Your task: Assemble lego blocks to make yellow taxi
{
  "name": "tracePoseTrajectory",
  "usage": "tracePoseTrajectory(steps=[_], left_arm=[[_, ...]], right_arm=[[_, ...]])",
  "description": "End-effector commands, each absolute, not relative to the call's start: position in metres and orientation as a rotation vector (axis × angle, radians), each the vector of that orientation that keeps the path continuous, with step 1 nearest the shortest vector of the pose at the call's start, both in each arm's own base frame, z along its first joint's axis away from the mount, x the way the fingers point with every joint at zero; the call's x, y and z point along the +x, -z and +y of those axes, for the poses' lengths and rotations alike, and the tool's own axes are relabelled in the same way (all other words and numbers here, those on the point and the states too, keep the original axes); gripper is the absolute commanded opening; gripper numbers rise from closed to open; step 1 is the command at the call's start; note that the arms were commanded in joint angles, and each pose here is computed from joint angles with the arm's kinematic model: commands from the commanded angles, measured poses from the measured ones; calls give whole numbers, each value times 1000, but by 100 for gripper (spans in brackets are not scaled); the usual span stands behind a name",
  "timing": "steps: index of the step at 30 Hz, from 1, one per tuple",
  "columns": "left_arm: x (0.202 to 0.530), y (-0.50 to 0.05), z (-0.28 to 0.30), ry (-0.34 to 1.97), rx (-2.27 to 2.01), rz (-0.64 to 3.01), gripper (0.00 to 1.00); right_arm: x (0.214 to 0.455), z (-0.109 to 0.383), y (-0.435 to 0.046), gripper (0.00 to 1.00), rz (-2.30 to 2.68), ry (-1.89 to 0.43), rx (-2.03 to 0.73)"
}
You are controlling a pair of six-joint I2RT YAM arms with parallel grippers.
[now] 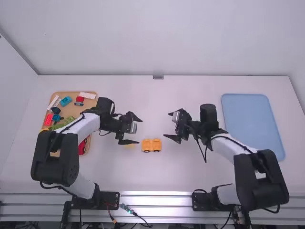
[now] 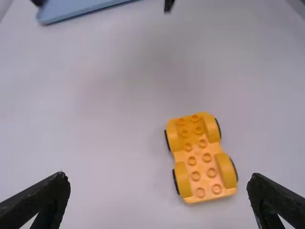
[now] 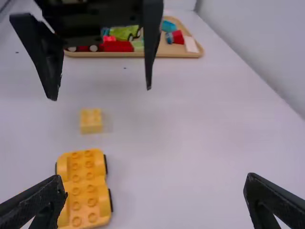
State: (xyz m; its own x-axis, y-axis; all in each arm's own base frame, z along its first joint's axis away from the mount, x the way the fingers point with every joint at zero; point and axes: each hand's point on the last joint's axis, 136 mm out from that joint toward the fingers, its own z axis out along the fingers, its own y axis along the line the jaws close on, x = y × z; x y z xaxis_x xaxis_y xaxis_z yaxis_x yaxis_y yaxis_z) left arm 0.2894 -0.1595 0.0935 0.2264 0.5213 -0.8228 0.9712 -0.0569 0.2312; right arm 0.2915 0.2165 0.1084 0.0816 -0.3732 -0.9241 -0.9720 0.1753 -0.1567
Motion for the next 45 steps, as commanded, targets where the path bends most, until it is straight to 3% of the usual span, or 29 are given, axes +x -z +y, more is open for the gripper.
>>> tracePoseTrajectory(steps=[1, 13, 28, 36, 40, 45], left_arm=[[284, -96, -153, 761, 1629, 1426, 99], [262, -72, -106, 722, 1506, 1457, 99], [266, -53, -107, 687, 1436, 1501, 99], [267, -48, -106, 667, 1449, 1515, 99], [270, -41, -104, 644, 1467, 1522, 98], [271, -34, -102, 644, 1460, 1532, 98]], right_arm=[[282, 224, -97, 99, 1467, -828, -1393], [246, 248, -77, 99, 1501, -903, -1519], [227, 250, -48, 99, 1447, -831, -1492], [236, 256, -24, 99, 1467, -864, -1487], [234, 267, -24, 99, 1440, -1027, -1477], [247, 266, -2, 99, 1531, -939, -1477]])
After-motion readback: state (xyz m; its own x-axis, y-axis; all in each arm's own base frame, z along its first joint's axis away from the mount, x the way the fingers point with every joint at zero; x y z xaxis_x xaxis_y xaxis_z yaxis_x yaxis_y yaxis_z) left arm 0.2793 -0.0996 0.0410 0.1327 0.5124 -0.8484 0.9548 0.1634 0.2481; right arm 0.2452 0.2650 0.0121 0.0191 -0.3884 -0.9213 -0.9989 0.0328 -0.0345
